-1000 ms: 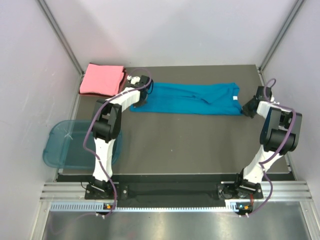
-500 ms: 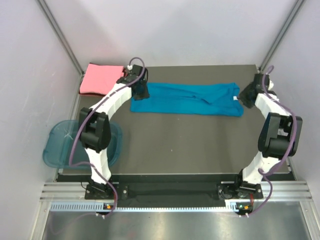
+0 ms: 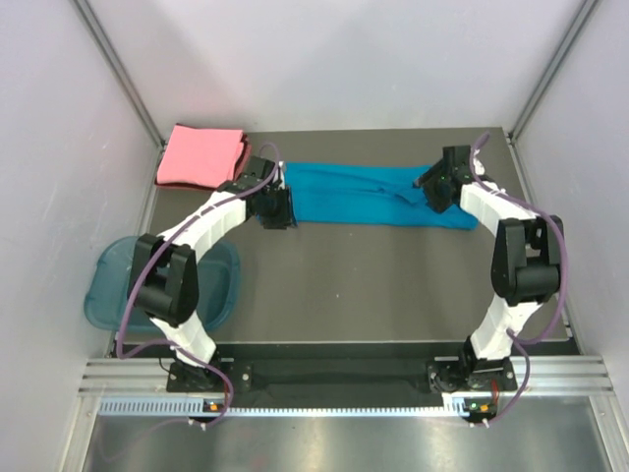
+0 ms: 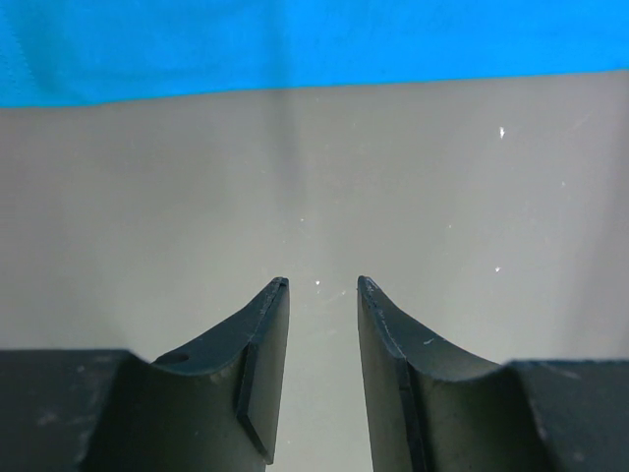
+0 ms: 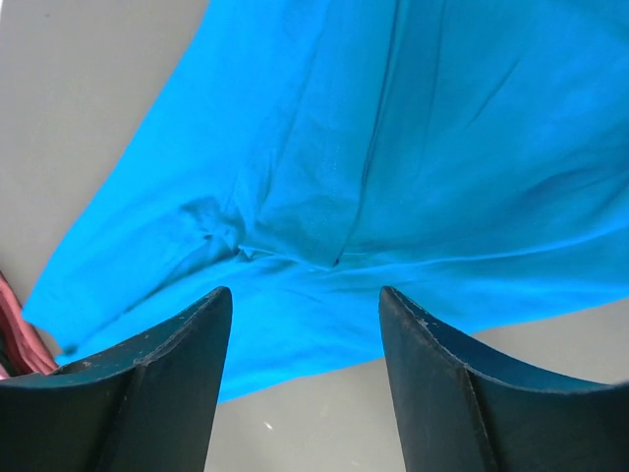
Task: Fold and stack the t-shirts
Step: Fold the tshirt
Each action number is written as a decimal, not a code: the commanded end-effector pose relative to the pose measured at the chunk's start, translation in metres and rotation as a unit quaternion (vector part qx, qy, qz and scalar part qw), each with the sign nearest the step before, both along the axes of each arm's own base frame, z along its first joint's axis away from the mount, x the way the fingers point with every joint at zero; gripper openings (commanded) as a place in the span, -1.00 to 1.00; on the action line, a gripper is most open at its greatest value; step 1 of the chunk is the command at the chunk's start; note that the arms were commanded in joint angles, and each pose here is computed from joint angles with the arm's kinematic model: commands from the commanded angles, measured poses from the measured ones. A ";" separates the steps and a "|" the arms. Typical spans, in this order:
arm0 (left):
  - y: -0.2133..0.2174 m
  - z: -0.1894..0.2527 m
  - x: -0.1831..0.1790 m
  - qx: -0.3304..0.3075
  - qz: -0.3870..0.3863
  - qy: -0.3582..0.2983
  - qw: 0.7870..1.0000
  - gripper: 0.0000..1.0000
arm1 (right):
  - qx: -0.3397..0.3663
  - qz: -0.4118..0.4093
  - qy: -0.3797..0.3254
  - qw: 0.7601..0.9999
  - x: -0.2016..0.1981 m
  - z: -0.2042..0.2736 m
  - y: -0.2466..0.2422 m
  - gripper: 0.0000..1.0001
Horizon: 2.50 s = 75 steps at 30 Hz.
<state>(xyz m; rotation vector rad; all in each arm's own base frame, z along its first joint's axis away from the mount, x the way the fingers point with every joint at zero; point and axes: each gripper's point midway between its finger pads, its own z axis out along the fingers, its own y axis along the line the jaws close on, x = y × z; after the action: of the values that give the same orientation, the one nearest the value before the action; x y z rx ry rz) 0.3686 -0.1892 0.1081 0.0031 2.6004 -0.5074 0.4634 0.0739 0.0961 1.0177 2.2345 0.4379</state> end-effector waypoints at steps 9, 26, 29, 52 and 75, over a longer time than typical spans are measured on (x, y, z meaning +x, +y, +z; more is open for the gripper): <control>-0.031 0.060 -0.007 -0.091 -0.063 -0.056 0.992 -0.21 | 0.050 -0.080 -0.012 0.995 0.022 -0.012 0.017 0.21; -0.026 0.047 -0.003 -0.074 -0.047 -0.053 0.995 -0.25 | 0.074 -0.114 -0.006 0.991 0.022 -0.040 0.032 -0.08; -0.026 0.047 -0.002 -0.074 -0.047 -0.054 0.995 -0.25 | 0.080 -0.118 -0.011 0.990 0.022 -0.041 0.032 -0.11; -0.025 0.042 -0.001 -0.071 -0.044 -0.049 0.995 -0.31 | 0.069 -0.126 -0.023 0.989 0.034 -0.041 0.027 -0.64; -0.029 0.037 0.001 -0.077 -0.045 -0.043 0.995 -0.34 | -0.028 0.050 -0.126 0.990 0.092 -0.003 0.061 -1.00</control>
<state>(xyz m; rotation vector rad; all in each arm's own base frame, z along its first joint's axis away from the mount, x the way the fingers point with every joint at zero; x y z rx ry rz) 0.3617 -0.2125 0.1390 0.0762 2.5269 -0.6995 0.5305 0.1144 0.0619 0.9194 2.1417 0.4507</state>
